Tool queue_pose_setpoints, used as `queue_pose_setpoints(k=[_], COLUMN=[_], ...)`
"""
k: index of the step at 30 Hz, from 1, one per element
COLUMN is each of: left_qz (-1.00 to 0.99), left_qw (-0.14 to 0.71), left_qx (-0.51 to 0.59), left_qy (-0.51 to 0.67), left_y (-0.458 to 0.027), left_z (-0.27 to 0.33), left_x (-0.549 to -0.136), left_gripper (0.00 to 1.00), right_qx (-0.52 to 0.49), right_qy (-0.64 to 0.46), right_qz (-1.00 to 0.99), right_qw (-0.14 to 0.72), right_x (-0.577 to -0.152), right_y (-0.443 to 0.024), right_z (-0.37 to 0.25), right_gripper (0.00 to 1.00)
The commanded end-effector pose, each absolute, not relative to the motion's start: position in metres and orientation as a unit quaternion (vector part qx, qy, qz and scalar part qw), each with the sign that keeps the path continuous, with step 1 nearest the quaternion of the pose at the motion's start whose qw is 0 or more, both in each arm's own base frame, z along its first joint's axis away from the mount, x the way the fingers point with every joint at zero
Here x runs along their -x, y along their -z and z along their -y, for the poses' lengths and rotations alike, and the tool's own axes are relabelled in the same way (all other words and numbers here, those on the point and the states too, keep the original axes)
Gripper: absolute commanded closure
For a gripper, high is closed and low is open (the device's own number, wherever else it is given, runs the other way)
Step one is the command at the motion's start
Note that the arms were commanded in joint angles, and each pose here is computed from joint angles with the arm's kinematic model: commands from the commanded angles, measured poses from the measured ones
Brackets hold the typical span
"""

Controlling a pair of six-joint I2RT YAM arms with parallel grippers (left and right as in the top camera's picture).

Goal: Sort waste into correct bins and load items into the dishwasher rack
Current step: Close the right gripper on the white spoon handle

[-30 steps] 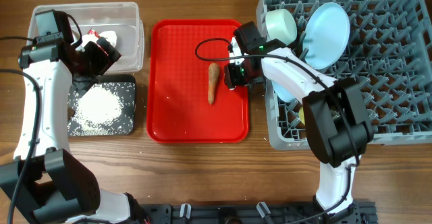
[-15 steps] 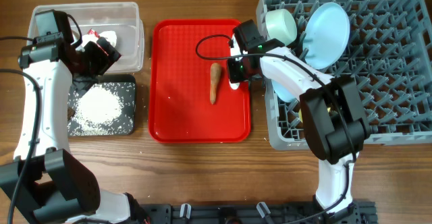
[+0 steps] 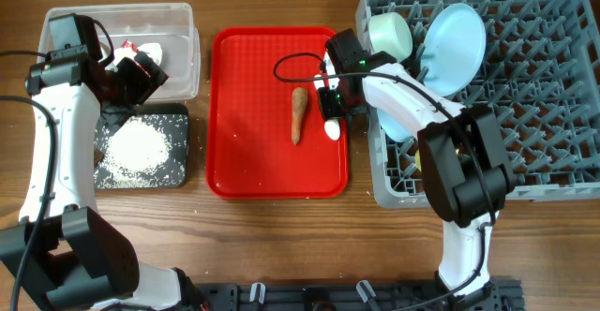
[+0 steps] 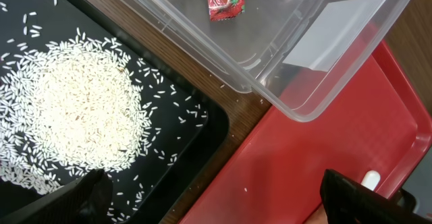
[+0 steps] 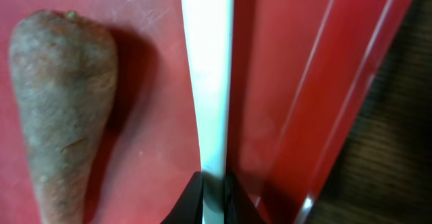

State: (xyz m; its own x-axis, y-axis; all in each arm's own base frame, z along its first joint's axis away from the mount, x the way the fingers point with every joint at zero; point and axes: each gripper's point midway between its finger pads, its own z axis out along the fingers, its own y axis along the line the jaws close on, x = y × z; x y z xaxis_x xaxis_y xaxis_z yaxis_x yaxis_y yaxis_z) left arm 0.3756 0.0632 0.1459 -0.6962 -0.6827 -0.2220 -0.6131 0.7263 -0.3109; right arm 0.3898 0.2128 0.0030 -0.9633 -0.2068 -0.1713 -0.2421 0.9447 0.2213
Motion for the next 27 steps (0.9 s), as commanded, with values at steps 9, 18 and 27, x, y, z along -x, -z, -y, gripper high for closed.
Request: queue_pose_setpoints(k=[9,18,27], left_qz=[-0.913,-0.913,-0.913], left_qw=[0.179,0.179,0.179], left_qx=[0.353,0.353,0.353], left_qy=[0.106,0.106,0.106], left_y=[-0.157,-0.157,-0.157], left_z=[-0.066,-0.066,-0.066], left_x=[-0.378,-0.378,-0.378], left_gripper=[0.0,0.0,0.0], right_qx=[0.113,0.075,0.051], right_qy=[-0.101,-0.088,-0.087], right_qz=[-0.988,-0.993,-0.994], right_qw=[-0.002,-0.039,-0.041], right_x=[-0.361,-0.344,-0.344], right_y=[0.019,0.022,0.022], right_z=[-0.202,-0.194,-0.194], right_gripper=[0.52,0.49,0.85])
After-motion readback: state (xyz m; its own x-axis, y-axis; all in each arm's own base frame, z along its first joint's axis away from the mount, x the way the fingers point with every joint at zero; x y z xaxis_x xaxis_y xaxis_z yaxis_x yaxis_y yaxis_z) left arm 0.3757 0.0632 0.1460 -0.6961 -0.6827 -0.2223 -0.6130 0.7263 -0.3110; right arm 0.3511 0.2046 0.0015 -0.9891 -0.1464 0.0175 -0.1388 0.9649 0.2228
